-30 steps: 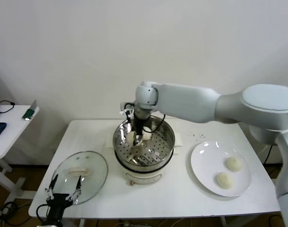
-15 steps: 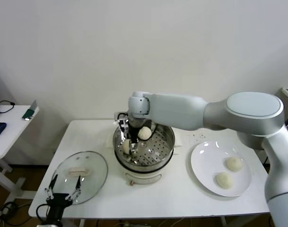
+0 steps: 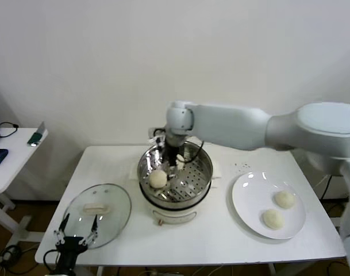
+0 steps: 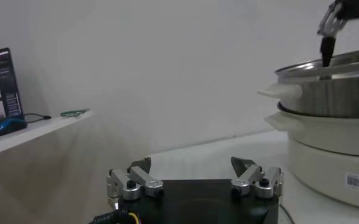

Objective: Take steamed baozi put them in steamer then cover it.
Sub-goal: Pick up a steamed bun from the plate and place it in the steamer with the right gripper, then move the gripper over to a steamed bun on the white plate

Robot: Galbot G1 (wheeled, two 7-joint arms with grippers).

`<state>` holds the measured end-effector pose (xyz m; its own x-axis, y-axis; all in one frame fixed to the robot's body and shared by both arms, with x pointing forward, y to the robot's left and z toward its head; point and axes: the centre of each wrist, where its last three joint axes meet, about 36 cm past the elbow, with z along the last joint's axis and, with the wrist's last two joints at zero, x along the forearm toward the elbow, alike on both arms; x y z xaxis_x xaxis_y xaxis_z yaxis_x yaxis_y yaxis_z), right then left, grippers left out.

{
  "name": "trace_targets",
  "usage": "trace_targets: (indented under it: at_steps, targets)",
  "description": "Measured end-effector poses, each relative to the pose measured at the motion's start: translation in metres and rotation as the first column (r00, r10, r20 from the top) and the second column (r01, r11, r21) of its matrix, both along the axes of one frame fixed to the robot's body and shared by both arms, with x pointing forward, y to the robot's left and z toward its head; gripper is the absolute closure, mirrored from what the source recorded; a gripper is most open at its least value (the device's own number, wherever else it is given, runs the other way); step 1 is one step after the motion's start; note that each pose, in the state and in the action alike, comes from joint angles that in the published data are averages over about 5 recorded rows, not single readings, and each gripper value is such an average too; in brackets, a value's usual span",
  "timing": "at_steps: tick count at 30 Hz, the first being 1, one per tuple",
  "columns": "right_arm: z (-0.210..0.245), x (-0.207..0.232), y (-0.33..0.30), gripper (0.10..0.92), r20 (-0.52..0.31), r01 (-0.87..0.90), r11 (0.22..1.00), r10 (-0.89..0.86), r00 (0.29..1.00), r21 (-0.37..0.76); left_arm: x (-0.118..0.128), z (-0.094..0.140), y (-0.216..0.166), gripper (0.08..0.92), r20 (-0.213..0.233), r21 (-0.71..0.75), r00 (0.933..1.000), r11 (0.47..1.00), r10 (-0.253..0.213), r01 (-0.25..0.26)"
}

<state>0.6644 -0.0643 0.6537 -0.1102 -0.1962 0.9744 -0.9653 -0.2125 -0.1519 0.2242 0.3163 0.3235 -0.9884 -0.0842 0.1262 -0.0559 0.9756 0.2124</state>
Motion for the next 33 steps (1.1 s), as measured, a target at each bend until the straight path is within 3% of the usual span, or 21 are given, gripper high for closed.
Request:
trace_targets:
  at_steps: [11,20,33]
  targets:
    - [0.003,-0.038,-0.149,0.200,-0.009,0.072,0.997,-0.073,0.997,-0.018,0.006,0.005,-0.003,0.177,0.011,0.012,0.9999,1.000,-0.014,0.014]
    - [-0.062,-0.075,-0.251,0.200,-0.050,0.168,0.985,-0.171,0.984,-0.050,0.006,0.006,-0.005,0.177,0.000,0.017,0.9998,1.000,-0.019,0.019]
    - [-0.145,-0.109,-0.316,0.200,-0.097,0.205,0.967,-0.221,0.970,-0.152,0.002,0.003,-0.002,0.177,-0.016,0.030,0.9998,0.999,-0.014,0.014]
